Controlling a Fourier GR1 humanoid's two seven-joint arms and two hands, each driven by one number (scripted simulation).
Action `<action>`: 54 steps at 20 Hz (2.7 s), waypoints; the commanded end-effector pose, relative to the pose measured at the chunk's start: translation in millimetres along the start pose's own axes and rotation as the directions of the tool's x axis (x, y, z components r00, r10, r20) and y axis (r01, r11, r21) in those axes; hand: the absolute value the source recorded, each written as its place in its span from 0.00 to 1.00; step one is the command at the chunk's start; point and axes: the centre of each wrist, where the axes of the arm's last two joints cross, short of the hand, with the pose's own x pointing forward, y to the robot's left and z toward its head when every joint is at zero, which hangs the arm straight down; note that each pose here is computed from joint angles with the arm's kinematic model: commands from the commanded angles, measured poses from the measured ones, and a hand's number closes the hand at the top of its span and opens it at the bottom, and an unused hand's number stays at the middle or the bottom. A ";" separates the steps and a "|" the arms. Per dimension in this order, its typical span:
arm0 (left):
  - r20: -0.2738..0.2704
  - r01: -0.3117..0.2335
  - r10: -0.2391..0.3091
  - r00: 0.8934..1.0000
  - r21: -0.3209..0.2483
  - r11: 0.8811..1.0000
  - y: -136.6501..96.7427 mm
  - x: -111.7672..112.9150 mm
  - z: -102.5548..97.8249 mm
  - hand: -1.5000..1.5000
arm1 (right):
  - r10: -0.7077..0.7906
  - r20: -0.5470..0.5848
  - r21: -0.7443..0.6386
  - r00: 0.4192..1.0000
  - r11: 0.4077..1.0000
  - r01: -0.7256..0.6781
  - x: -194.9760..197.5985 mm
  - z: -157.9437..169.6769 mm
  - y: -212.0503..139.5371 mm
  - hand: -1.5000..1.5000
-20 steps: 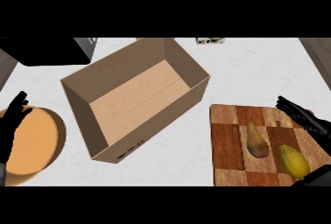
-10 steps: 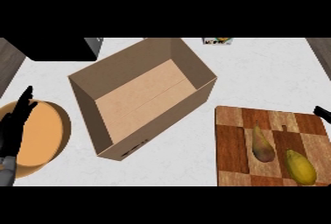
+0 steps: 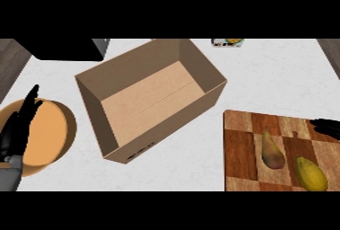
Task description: Pick the lemon from the cutting board and place it in the cardboard box
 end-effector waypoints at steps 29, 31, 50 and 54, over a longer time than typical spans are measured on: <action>-0.025 0.001 0.000 1.000 0.021 1.000 11.5 -10.8 11.9 0.50 | 0.044 0.131 0.294 0.990 0.952 -0.082 -0.9 -60.4 39.0 0.00; -0.028 0.004 -0.003 1.000 0.018 1.000 5.8 -15.3 12.6 0.50 | 0.037 0.175 0.280 0.984 0.956 -0.085 11.2 -59.2 16.5 0.00; -0.047 0.005 -0.005 0.999 -0.008 1.000 14.0 -11.7 6.3 0.50 | 0.227 0.061 0.205 0.972 0.950 -0.235 21.1 -75.4 85.0 1.00; -0.022 0.014 -0.014 1.000 0.015 1.000 -1.3 -23.0 4.0 0.50 | 0.241 0.051 0.108 0.969 0.963 -0.245 12.4 -81.1 79.4 1.00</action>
